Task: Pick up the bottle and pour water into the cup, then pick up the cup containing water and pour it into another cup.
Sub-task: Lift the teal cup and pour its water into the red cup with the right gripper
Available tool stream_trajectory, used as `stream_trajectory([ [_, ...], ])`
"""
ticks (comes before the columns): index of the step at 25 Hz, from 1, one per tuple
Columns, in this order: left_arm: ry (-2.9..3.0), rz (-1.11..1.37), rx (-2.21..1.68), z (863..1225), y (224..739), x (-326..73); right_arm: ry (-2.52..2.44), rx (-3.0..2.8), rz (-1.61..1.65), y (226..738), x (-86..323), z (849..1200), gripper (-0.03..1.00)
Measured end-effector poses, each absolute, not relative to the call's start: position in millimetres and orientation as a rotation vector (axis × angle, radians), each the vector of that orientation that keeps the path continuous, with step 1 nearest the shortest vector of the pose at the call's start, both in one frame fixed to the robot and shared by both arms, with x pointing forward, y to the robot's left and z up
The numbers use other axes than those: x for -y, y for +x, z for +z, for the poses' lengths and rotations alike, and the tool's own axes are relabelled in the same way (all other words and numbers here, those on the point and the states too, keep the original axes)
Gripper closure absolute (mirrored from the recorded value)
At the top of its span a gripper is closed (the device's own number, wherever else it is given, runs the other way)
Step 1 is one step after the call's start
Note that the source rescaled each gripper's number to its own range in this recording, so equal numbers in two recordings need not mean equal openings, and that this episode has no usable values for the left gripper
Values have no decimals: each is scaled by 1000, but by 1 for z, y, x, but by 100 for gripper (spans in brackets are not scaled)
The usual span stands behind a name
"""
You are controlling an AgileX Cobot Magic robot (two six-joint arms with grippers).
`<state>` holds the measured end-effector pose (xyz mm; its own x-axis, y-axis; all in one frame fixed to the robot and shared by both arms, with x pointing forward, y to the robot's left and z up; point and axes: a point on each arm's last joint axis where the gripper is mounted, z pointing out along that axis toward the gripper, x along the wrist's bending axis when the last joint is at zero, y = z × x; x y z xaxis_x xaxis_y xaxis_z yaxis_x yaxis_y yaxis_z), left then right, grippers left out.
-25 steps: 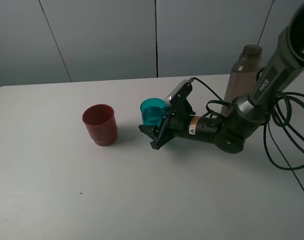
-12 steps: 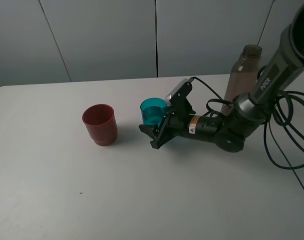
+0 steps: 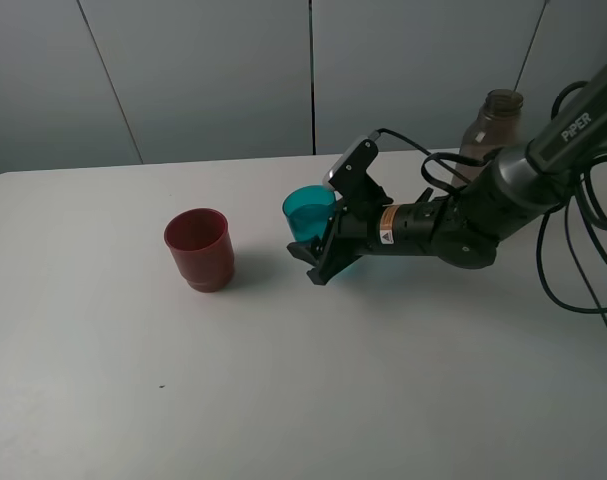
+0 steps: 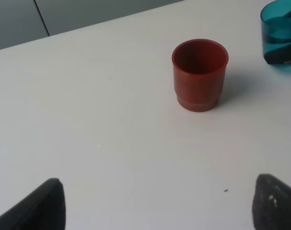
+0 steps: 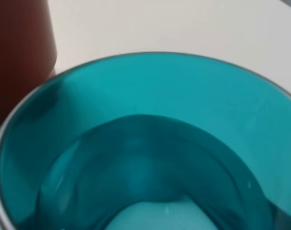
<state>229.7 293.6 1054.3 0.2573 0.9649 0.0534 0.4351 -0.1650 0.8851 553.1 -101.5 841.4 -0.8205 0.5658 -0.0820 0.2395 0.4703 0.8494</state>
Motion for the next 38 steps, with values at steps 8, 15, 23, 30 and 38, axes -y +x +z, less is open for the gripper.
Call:
stream_trajectory([
  [8, 1739, 845, -1292, 1054, 230, -294, 614, -2374, 1261, 552, 83, 864, 92],
  [15, 1739, 845, -1292, 1054, 230, -294, 609, -2408, 1153, 560, 65, 876, 92],
  [23, 1739, 847, -1292, 1054, 230, -294, 521, -2470, 998, 559, 50, 884, 92],
  [30, 1739, 847, -1292, 1054, 230, -294, 479, -2469, 967, 554, 46, 897, 92],
  [38, 1739, 847, -1292, 1054, 230, -294, 451, -2465, 883, 553, 44, 911, 92],
])
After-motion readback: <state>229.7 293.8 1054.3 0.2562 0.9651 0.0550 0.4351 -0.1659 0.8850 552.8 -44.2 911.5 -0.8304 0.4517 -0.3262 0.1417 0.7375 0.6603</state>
